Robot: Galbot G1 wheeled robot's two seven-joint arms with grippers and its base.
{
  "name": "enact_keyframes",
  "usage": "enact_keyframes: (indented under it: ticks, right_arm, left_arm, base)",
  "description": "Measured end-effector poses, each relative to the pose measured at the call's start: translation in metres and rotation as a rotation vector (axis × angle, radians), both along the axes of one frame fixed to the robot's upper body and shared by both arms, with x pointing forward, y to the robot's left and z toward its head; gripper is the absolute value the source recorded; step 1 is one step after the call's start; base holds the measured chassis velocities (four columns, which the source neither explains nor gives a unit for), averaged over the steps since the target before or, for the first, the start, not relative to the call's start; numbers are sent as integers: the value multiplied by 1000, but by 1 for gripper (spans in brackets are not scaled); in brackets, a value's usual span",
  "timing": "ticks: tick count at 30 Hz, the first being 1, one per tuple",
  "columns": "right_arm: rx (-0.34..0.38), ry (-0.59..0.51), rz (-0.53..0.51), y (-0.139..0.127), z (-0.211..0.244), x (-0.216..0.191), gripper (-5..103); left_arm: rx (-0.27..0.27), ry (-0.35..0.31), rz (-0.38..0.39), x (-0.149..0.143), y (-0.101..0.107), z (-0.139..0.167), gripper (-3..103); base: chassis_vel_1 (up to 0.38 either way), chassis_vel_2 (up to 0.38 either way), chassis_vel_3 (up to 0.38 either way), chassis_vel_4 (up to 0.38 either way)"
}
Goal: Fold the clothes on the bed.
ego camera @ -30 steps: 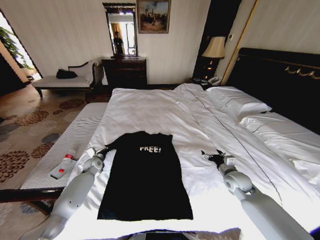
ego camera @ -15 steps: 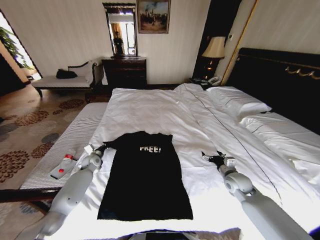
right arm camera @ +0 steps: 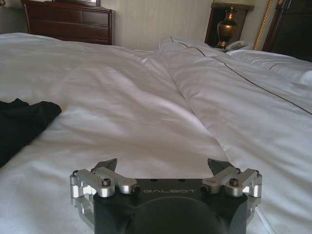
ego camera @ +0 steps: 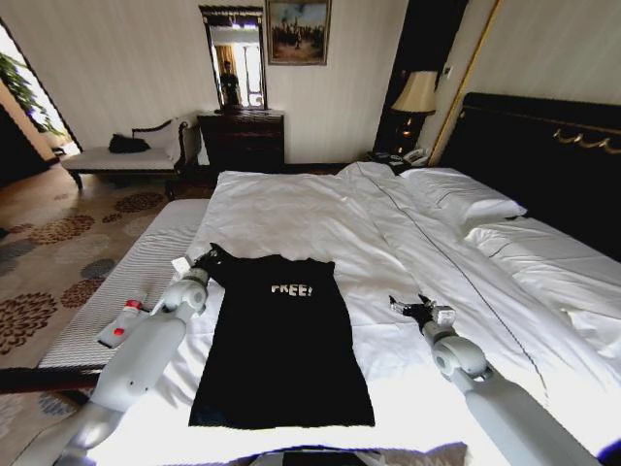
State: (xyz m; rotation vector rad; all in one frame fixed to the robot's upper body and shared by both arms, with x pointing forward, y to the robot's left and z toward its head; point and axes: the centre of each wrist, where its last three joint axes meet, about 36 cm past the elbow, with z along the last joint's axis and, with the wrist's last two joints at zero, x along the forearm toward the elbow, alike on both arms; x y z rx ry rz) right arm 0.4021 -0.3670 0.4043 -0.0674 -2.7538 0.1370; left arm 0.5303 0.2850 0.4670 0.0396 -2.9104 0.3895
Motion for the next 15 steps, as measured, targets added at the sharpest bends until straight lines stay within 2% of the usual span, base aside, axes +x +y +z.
enact_keyframes:
  ticks: [8,13,15]
  right_arm:
    - [1,-2,-10,-8,-2,-6,100]
    - [0,-3,-12,-10,-3,-7,100]
    - [1,-6,-14,-11,-2,-8,100]
  left_arm:
    - [57,45,-89,-22,-46,-23,0]
    - [74,51,-111,-22,-59,-28,0]
    - [90,60,-123,-17,-72,-34,0]
  base:
    - [0,0,0,0]
    - [0,0,0,0]
    - [0,0,0,0]
